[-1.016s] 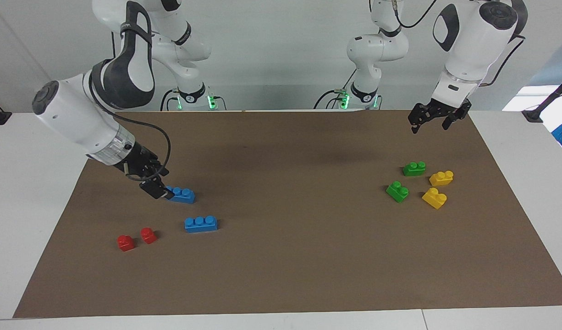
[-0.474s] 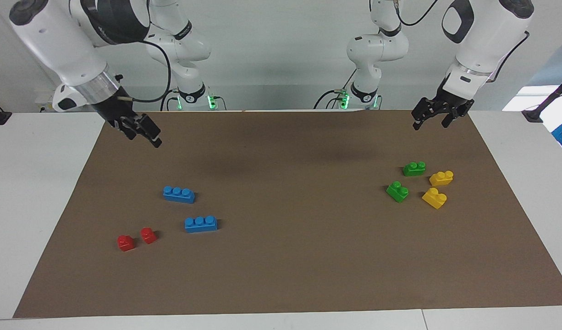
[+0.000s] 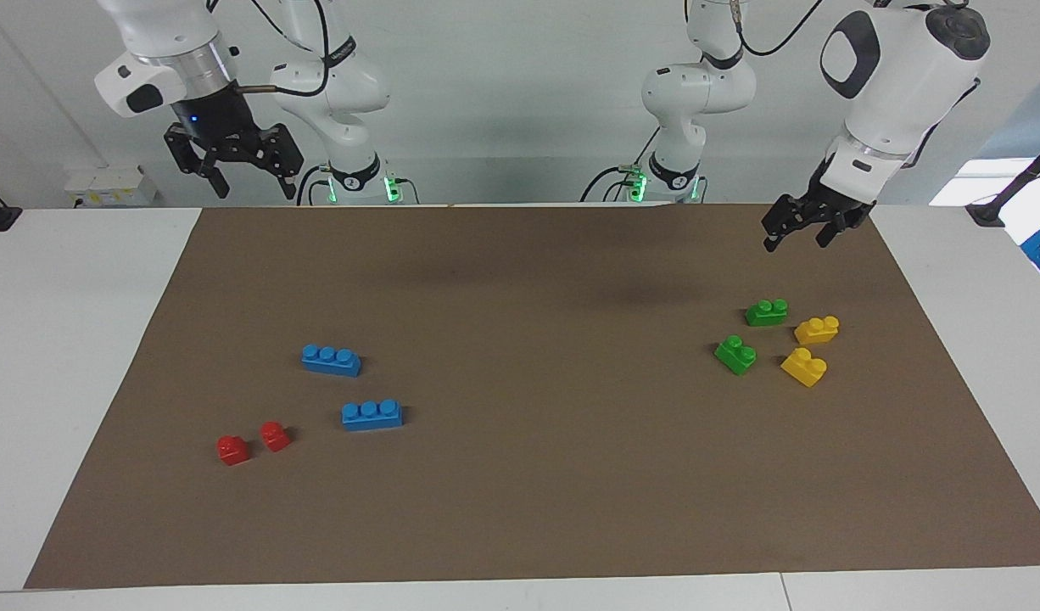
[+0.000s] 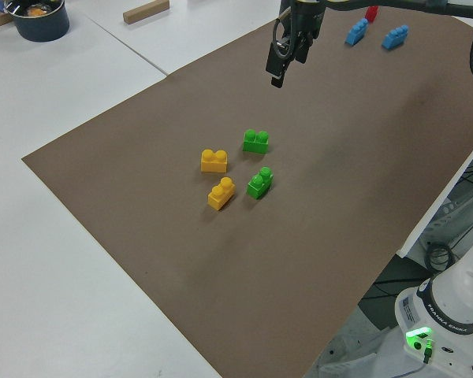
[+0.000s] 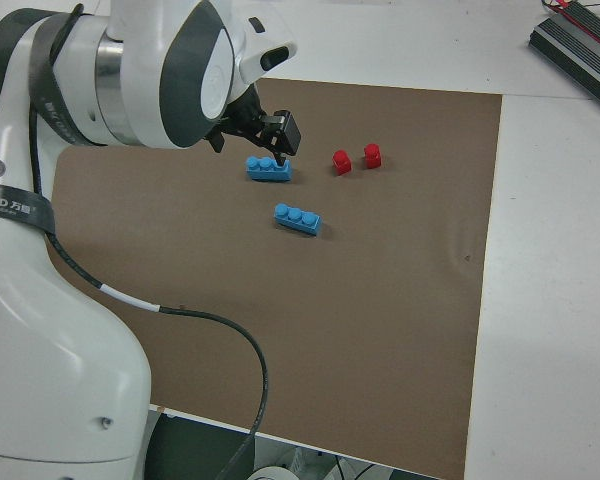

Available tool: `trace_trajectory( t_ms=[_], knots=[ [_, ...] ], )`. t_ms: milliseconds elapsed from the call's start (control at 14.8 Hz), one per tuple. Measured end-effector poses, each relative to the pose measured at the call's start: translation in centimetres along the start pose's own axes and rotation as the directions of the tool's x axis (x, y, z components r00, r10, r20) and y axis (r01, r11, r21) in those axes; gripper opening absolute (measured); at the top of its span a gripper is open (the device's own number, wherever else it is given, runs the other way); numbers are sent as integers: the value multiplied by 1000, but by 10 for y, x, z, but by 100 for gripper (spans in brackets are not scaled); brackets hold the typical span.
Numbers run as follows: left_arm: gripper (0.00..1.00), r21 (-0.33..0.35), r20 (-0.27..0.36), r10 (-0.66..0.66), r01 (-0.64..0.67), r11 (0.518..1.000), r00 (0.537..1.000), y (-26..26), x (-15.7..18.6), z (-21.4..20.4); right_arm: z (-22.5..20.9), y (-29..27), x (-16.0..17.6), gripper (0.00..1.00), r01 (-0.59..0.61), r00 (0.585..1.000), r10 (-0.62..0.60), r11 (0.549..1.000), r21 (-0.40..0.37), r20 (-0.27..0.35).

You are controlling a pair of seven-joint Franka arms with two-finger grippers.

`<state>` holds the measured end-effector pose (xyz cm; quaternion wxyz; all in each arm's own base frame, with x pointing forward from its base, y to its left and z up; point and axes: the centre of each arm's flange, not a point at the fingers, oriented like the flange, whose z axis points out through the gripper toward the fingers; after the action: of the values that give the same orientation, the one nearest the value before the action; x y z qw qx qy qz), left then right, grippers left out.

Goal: Remove green block with left arm and hold with right

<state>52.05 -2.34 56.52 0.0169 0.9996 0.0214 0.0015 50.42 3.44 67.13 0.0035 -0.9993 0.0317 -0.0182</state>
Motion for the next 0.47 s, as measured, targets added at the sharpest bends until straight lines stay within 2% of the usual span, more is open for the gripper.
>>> trace_trajectory(
  t_ms=[203,474],
  knots=[
    [100,14,-12,14,-13,1000,1000,4,1,-8,-4,4,-1,100,-5,1000,5,1000,0,-5],
    [100,16,-8,17,-17,1000,1000,5,0,-12,1,13,-4,100,-22,999,22,1000,-6,35]
  ],
)
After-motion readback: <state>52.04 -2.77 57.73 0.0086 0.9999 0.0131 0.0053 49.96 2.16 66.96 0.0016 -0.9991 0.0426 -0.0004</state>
